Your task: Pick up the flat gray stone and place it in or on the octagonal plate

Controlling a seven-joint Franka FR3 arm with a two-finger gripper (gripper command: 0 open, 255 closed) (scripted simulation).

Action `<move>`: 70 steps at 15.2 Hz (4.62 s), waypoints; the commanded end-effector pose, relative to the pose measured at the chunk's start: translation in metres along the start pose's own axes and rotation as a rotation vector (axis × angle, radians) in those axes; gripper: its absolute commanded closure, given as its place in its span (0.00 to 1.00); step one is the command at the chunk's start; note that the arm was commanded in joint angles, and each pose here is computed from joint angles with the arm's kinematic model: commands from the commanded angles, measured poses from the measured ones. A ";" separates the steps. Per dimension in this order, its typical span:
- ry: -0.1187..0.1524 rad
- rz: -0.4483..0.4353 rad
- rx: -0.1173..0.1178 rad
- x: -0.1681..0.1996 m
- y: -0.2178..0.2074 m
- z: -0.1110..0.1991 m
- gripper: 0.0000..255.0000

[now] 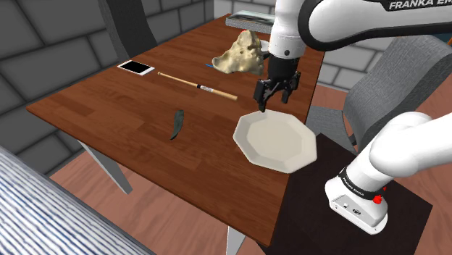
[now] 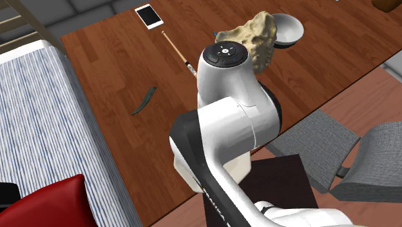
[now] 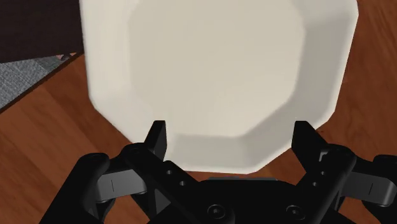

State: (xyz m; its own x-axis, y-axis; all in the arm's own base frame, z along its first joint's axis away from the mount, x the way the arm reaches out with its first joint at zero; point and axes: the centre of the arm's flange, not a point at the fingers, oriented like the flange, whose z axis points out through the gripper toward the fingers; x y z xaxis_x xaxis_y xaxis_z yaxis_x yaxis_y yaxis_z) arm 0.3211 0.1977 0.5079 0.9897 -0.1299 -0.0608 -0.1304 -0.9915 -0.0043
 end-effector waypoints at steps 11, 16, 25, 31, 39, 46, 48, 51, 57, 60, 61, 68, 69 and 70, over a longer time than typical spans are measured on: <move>0.094 0.215 0.005 0.051 -0.143 0.031 0.00; 0.133 0.303 0.007 0.082 -0.198 0.042 0.00; 0.198 0.452 0.009 0.146 -0.283 0.058 0.00; 0.198 0.452 0.009 0.152 -0.282 0.089 0.00; 0.198 0.452 0.009 0.154 -0.282 0.097 0.00; 0.198 0.452 0.009 0.154 -0.282 0.097 1.00; 0.198 0.452 0.009 0.154 -0.282 0.097 1.00; 0.198 0.452 0.009 0.153 -0.282 0.092 1.00; 0.198 0.452 0.009 0.151 -0.282 0.060 1.00; 0.198 0.452 0.009 0.150 -0.282 0.044 1.00; 0.198 0.452 0.009 0.150 -0.282 0.039 1.00; 0.198 0.452 0.009 0.141 -0.272 0.013 1.00; 0.198 0.452 0.009 0.133 -0.261 0.014 1.00; 0.198 0.452 0.009 0.125 -0.251 0.014 1.00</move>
State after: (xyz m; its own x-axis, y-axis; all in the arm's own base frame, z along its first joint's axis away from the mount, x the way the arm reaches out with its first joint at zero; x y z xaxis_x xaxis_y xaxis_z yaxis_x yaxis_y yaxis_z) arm 0.4848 0.4392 0.4885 0.8268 -0.5468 0.1323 -0.5480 -0.8359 -0.0305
